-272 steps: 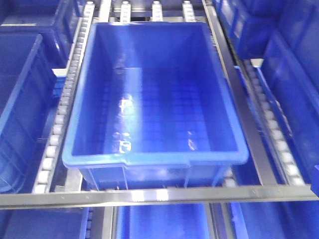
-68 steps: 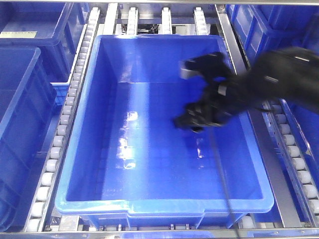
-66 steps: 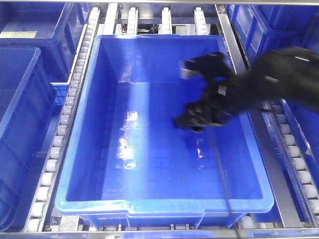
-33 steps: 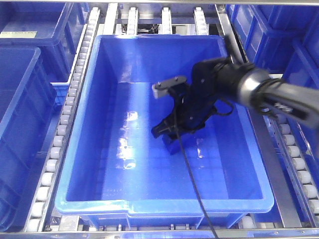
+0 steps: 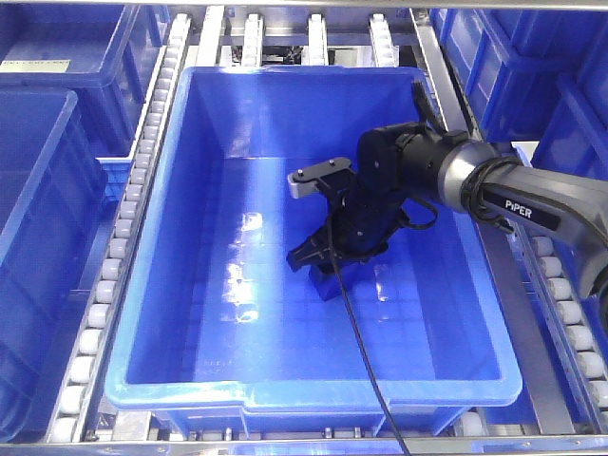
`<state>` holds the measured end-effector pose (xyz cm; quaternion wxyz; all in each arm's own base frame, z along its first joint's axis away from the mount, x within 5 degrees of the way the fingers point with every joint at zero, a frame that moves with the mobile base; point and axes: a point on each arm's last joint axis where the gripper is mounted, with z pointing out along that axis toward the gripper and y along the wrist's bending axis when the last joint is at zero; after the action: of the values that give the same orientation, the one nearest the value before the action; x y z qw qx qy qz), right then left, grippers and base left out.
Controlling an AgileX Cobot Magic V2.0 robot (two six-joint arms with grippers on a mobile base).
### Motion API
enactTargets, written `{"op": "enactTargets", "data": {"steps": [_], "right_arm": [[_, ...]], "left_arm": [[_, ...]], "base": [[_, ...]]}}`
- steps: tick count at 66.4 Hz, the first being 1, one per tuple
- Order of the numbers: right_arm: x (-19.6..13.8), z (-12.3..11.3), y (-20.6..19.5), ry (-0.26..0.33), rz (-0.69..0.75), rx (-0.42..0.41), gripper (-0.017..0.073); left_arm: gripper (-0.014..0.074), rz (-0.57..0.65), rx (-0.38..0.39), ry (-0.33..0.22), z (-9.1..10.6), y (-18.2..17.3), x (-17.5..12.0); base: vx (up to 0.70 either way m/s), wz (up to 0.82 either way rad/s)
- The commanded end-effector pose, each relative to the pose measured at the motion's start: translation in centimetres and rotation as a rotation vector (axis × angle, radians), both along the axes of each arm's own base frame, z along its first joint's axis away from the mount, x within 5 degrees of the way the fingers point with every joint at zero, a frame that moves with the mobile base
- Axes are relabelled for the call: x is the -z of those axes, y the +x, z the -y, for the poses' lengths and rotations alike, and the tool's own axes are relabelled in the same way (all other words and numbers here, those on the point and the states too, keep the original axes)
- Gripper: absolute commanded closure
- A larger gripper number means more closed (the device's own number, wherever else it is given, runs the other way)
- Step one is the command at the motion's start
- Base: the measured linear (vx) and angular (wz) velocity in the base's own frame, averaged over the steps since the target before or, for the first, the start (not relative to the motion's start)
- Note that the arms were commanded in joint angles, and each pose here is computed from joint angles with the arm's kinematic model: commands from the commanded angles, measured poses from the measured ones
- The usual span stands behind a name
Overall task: Pour parts from conveyor to right shelf
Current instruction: 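Move the right gripper with the part down into the blue bin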
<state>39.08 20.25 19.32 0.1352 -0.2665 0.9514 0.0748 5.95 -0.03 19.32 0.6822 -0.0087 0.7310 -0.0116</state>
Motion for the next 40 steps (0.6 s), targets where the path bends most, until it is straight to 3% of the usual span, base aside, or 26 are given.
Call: {"op": "enactTargets", "data": {"steps": [1,11,24,40], "right_arm": [[-4.0,-0.1,0.3,0.063,0.128,0.010,0.0013],[-6.0,0.0,0.3,0.115,0.240,0.030,-0.0086],[-7.9,0.8,-1.1,0.183,0.482,0.033,-0.0063],[-9.1,3.8,-6.7,0.294,0.775,0.041,0.0013]], "left_arm": [[0.0600,0.081,-0.003,-0.017,0.0,0.1,-1.3],[0.0600,0.081,-0.003,-0.017,0.0,0.1,-1.3],[0.0600,0.081,-0.003,-0.017,0.0,0.1,-1.3],[0.0600,0.081,-0.003,-0.017,0.0,0.1,-1.3]], "base": [[0.00,0.00],[0.00,0.00],[0.00,0.00],[0.00,0.00]]}}
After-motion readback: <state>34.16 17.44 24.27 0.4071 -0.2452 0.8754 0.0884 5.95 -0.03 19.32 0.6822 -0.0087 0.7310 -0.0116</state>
